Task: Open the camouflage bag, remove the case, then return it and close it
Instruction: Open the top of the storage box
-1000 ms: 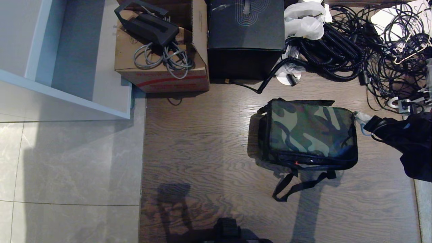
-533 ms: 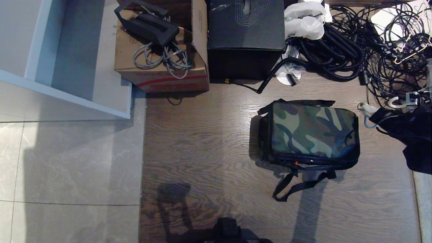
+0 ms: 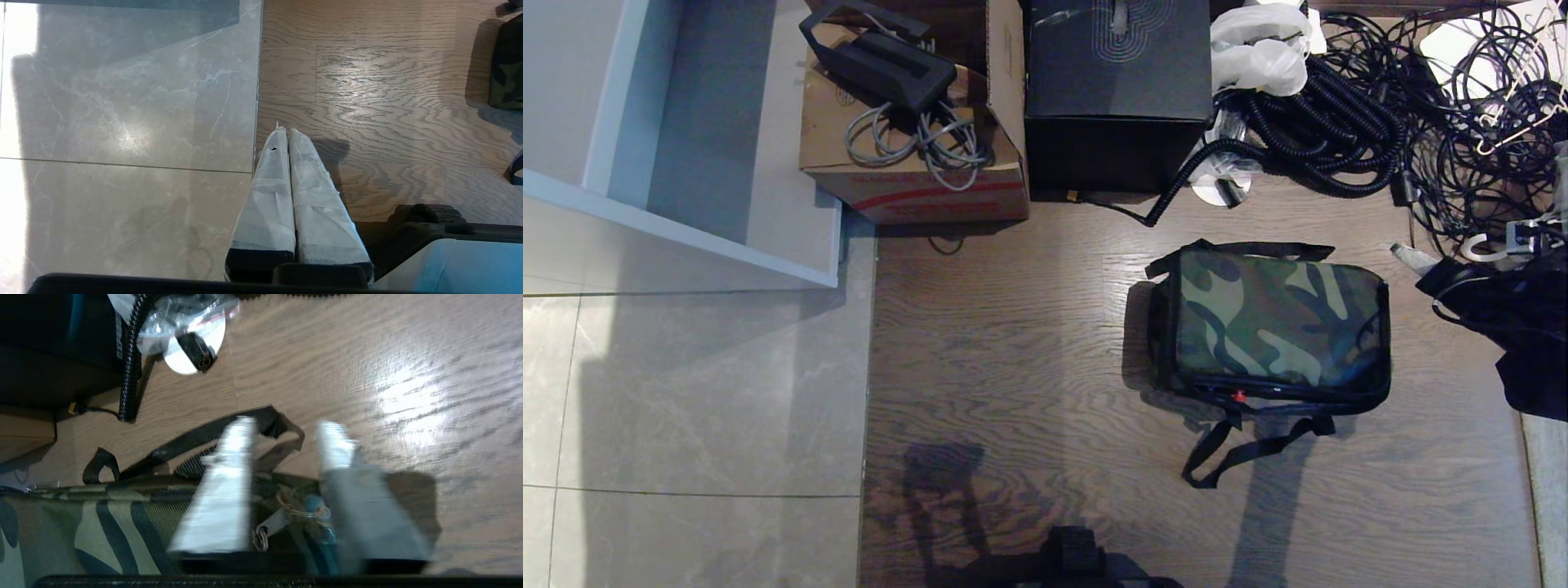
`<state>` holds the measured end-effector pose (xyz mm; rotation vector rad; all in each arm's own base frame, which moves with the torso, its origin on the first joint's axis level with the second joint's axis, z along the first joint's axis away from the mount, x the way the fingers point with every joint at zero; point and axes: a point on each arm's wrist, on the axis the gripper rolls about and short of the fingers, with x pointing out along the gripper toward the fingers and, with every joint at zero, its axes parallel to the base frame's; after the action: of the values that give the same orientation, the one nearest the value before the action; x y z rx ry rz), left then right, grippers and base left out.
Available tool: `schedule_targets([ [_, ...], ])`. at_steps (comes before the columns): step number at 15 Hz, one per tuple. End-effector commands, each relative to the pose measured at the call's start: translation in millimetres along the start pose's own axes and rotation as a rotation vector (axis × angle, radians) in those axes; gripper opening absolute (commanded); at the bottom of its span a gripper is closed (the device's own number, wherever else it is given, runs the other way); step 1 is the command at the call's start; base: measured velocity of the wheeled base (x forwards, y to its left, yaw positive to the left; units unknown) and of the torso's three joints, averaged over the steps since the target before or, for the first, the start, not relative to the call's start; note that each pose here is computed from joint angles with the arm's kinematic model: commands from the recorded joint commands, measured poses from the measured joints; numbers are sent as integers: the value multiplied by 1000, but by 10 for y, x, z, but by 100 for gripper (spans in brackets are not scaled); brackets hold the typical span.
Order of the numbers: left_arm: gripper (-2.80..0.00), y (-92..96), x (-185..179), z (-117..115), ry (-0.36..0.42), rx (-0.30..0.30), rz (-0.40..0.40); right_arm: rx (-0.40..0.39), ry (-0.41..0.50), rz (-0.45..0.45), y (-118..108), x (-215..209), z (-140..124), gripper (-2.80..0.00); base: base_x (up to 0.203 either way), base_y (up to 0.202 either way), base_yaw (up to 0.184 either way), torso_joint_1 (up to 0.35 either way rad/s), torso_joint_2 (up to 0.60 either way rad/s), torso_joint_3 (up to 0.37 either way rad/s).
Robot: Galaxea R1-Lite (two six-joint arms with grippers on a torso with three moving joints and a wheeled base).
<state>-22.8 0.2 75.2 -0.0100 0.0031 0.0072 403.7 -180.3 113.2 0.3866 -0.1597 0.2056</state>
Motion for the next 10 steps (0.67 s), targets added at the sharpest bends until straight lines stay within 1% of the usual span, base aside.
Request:
schedule_targets([
  [1,-280,0,0,0,0,-1,0,0,0,1,16,-20,3,0,0,0,0,0,0,0],
  [2,-280,0,0,0,0,-1,0,-1,3,-5,31,-46,10,0,0,0,0,0,0,0],
  [4,-280,0,0,0,0,-1,0,15,40,-13,59,-168,9,0,0,0,0,0,0,0],
  [6,-280,0,0,0,0,-1,0,45,104,14,150,-298,3,0,0,0,0,0,0,0],
  [8,-280,0,0,0,0,-1,0,64,150,46,219,-409,24,0,0,0,0,0,0,0],
  [10,-280,0,0,0,0,-1,0,101,227,69,291,-525,-54,0,0,0,0,0,0,0],
])
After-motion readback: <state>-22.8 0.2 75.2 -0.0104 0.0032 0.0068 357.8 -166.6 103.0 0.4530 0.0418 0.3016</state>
